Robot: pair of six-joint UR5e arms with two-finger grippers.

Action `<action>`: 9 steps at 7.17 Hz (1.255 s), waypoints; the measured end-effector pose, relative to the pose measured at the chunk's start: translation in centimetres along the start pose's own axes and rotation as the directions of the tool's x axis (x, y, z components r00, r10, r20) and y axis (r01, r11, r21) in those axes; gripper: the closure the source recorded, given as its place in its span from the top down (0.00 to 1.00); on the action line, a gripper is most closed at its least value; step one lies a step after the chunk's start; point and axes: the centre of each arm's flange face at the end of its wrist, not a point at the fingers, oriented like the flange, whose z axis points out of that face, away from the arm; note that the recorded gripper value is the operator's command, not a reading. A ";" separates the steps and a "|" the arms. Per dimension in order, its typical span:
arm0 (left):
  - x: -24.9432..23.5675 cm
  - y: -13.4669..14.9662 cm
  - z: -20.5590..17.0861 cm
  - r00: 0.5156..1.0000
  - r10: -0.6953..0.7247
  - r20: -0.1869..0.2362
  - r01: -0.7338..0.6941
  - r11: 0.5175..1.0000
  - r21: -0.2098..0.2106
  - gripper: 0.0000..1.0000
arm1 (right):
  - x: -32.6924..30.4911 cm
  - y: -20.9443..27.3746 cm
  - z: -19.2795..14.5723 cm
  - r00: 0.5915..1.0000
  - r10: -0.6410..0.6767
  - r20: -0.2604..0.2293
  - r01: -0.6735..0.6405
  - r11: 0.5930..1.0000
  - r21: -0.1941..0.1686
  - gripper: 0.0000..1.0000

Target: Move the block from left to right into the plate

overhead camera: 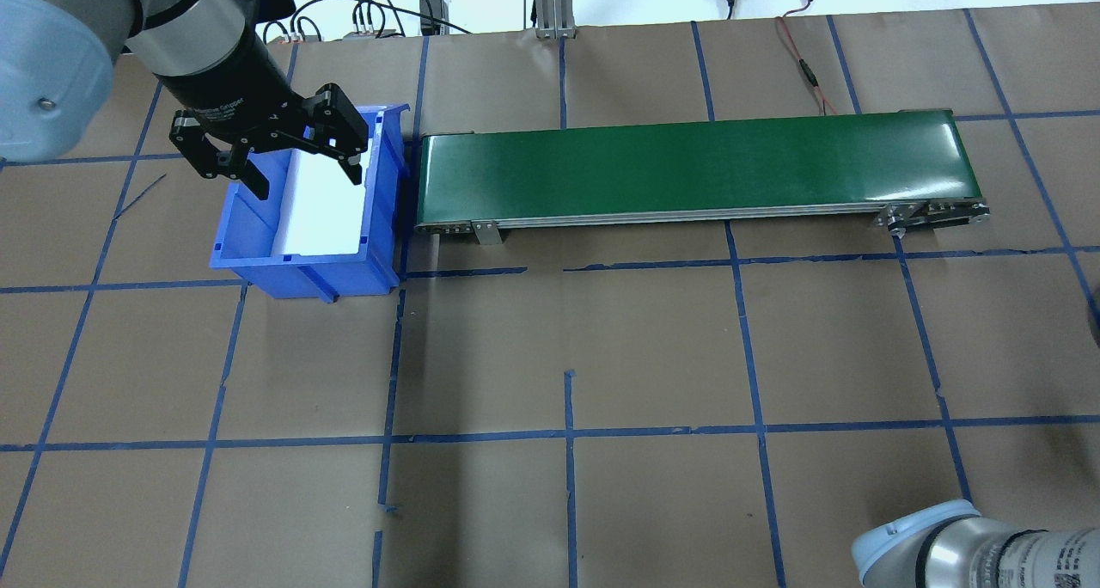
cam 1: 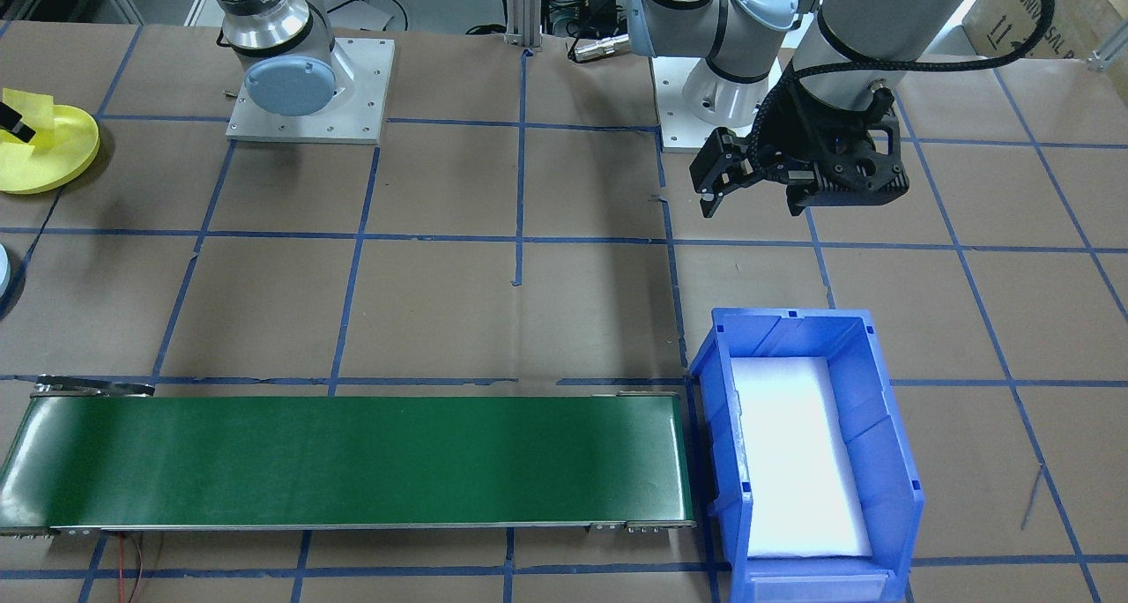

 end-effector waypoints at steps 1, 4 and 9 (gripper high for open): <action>0.0 0.0 0.0 1.000 -0.001 0.000 0.001 1.000 0.000 1.00 | -0.9 -0.8 -1.0 1.000 -0.003 -0.014 0.003 1.000 0.015 1.00; 0.0 0.0 0.0 1.000 -0.002 0.000 0.002 1.000 0.000 1.00 | -12.7 -8.7 -9.4 0.994 -0.063 -0.093 0.070 0.995 0.070 1.00; 0.0 0.0 0.2 1.000 -0.003 0.000 0.003 1.000 -0.004 1.00 | -52.1 -3.7 -20.1 0.964 -0.253 -0.085 0.264 0.952 0.156 1.00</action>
